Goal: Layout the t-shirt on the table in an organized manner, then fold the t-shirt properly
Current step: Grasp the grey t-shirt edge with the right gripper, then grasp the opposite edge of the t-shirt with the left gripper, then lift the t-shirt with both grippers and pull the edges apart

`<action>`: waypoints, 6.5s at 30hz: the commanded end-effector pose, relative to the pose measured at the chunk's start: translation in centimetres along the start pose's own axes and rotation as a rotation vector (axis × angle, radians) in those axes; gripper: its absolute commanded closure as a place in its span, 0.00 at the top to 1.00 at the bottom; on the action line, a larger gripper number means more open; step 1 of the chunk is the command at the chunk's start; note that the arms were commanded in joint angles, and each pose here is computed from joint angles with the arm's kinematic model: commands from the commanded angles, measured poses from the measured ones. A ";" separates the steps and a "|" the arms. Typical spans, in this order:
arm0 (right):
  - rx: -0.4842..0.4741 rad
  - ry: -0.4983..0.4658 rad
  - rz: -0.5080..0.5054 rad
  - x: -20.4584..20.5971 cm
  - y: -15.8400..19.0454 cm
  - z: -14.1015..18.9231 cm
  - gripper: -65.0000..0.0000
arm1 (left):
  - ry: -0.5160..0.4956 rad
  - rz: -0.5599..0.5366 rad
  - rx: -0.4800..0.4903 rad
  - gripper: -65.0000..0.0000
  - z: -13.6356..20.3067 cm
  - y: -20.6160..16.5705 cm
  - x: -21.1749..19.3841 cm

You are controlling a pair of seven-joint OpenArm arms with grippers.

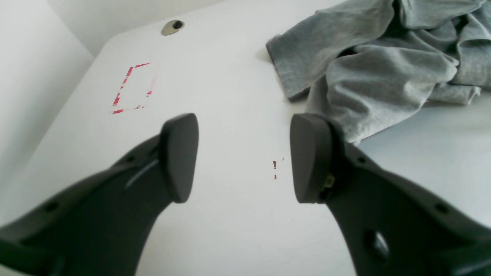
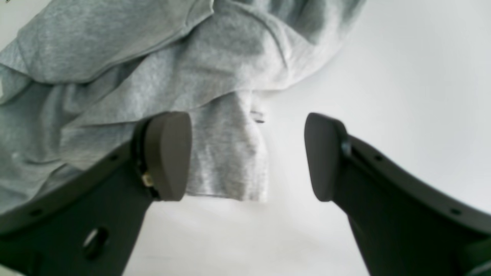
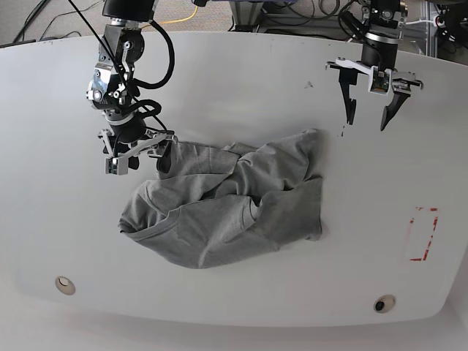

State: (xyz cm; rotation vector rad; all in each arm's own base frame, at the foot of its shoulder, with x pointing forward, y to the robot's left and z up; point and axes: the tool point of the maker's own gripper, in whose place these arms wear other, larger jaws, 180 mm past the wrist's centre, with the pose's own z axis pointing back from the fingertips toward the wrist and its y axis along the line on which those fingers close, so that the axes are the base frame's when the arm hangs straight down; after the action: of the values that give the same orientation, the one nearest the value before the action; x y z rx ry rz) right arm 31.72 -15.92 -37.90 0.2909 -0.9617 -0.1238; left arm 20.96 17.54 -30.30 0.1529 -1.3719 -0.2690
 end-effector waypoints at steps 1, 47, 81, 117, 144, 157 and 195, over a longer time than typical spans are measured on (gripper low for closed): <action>0.024 -0.031 -0.003 0.9 -0.2 -0.2 0.68 | -0.041 -0.003 0.006 0.55 0.1 0.3 1.1; 0.081 0.098 -0.064 -5.3 0.2 -1.9 0.33 | -0.037 -0.006 0.009 0.55 0.1 0.4 1.0; 0.150 -0.040 0.123 -0.1 5.4 5.1 0.00 | -0.072 0.043 0.057 0.56 -2.5 2.0 2.6; 0.158 -0.065 0.150 0.8 5.9 5.9 0.00 | 0.147 0.541 -0.039 0.66 -12.6 2.0 -0.9; 0.171 -0.103 0.171 1.9 6.6 7.2 0.00 | 0.336 0.570 -0.172 0.66 -11.9 -4.9 -6.2; 0.170 -0.115 0.176 2.4 6.6 7.0 0.00 | 0.371 0.576 -0.180 0.63 -12.6 -5.6 -7.4; 0.029 -0.357 0.320 14.1 1.6 7.5 0.00 | 0.145 0.463 -0.058 0.00 -13.8 3.6 0.0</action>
State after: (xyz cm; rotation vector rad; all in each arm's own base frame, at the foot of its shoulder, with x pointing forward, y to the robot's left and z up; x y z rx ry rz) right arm 32.82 -18.33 -24.74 0.1559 -1.2706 0.1288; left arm 34.19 19.90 -33.81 -0.1988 -1.1602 0.1019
